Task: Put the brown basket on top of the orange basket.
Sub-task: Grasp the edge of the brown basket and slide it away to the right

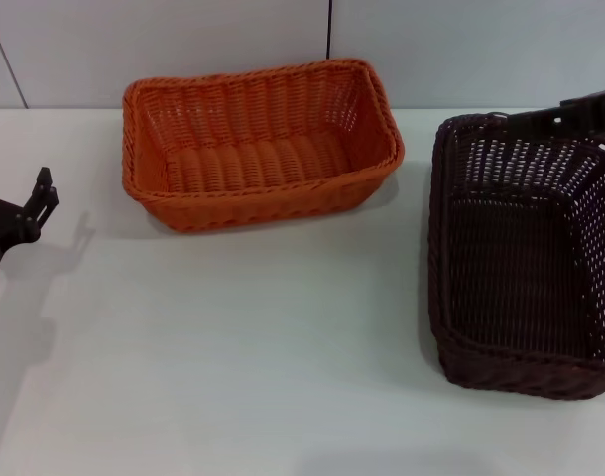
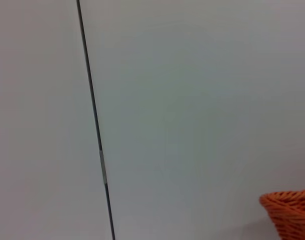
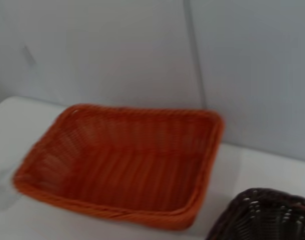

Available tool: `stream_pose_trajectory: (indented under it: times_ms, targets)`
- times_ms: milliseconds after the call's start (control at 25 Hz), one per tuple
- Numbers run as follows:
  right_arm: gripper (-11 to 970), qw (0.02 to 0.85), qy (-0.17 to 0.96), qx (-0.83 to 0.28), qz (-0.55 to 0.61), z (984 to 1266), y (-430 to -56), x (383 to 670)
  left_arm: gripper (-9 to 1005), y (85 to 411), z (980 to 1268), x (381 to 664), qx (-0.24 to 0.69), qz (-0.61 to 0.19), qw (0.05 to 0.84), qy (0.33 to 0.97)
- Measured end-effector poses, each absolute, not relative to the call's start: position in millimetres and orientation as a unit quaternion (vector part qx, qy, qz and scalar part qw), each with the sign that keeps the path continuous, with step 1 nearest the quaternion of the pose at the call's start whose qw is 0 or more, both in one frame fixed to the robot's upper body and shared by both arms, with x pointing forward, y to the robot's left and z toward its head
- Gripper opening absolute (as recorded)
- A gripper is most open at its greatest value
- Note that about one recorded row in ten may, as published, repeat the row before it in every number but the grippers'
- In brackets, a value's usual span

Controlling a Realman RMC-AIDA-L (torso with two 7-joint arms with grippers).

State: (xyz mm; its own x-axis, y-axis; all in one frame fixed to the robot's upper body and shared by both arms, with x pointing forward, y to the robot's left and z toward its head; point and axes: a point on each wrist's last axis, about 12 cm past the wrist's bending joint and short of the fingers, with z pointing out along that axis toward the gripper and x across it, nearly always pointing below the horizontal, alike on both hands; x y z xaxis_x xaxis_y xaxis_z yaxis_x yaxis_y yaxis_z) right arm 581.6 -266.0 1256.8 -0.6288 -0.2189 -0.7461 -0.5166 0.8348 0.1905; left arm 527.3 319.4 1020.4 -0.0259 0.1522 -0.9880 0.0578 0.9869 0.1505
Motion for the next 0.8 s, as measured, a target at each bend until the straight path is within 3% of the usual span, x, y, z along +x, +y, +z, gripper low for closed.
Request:
stream_pose_trajectory:
  times_ms: [120, 320, 600, 800]
  targets:
    - [817, 0.327, 0.890, -0.225, 0.225, 1290.8, -266.6, 577.0, 808, 321.9, 1021.4, 530.2, 0.068, 0.039, 0.692, 0.717]
    - [817, 0.264, 0.897, -0.272, 0.229, 1310.8, -260.4, 573.2, 808, 327.5, 1022.7, 531.7, 0.056, 0.047, 0.693, 0.717]
    - [817, 0.150, 0.900, -0.345, 0.219, 1305.1, -253.9, 569.2, 808, 338.3, 1027.1, 529.9, 0.026, 0.060, 0.705, 0.706]
    - [817, 0.121, 0.890, -0.386, 0.210, 1302.9, -255.9, 573.7, 808, 344.7, 1029.1, 528.7, 0.005, 0.069, 0.709, 0.702]
